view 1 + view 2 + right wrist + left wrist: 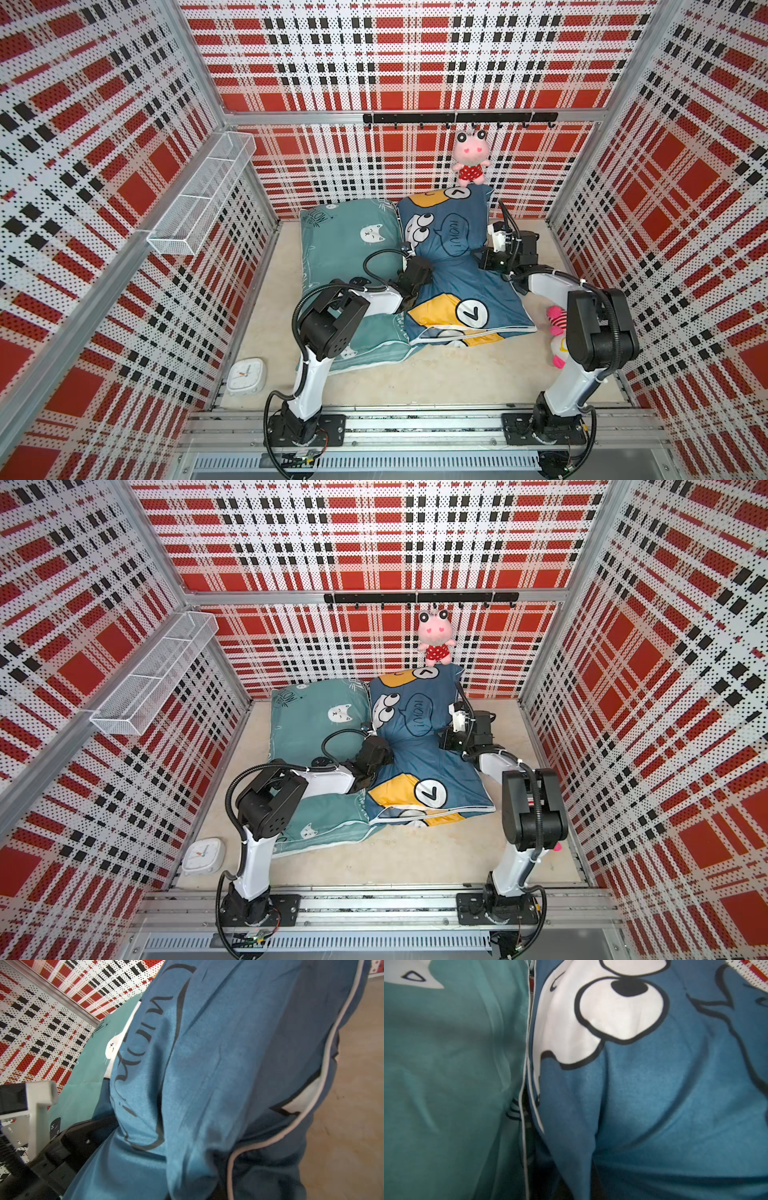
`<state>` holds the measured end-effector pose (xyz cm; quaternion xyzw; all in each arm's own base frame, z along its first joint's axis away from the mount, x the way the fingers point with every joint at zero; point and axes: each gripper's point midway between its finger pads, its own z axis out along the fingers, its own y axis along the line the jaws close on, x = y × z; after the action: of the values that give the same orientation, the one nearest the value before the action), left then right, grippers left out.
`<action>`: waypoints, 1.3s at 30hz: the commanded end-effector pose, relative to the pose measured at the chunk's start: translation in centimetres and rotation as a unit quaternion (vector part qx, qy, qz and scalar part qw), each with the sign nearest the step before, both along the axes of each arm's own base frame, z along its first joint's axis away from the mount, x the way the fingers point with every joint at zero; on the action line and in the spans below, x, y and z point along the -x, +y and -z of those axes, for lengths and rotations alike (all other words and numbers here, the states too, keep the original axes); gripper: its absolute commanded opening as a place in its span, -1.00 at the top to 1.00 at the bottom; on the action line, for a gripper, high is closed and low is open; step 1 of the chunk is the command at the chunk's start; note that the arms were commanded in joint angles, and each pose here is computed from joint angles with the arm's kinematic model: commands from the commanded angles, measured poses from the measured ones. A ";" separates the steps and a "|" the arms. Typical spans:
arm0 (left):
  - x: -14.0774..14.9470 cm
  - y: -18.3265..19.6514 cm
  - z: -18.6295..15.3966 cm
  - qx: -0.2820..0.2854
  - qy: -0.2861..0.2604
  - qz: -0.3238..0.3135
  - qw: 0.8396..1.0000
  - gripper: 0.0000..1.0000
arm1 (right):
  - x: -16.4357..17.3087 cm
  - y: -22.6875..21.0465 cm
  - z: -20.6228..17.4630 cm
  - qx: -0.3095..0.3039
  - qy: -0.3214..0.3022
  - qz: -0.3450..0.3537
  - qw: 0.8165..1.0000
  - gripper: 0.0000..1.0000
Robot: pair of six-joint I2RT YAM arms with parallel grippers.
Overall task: Zip up pillowcases
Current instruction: Place the pillowcase at the center of the board, then pick up the pillowcase from the center of the board.
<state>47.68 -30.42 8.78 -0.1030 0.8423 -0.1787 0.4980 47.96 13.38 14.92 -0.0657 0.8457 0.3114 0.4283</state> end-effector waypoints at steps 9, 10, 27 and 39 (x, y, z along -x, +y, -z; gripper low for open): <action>-2.8 7.0 2.5 0.010 0.016 -0.087 0.996 1.00 | 4.1 1.4 -1.6 0.009 0.065 -0.018 0.998 -0.61; -2.9 7.2 2.6 0.013 0.016 -0.088 0.996 1.00 | 4.7 0.3 -1.9 0.012 0.072 -0.003 0.997 -0.68; 1.0 0.5 -6.0 0.083 -0.063 0.061 0.993 -0.67 | 18.4 -4.7 -2.1 0.016 0.150 0.090 0.984 -1.00; 15.2 3.2 -12.5 0.023 -0.040 0.136 0.990 -0.92 | 23.7 8.1 -3.1 -0.005 0.140 -0.063 0.988 -0.69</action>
<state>35.57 -28.18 25.13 -0.0202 0.7739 -0.3128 0.5503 23.99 19.55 18.64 -0.0802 0.8924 0.3337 0.2931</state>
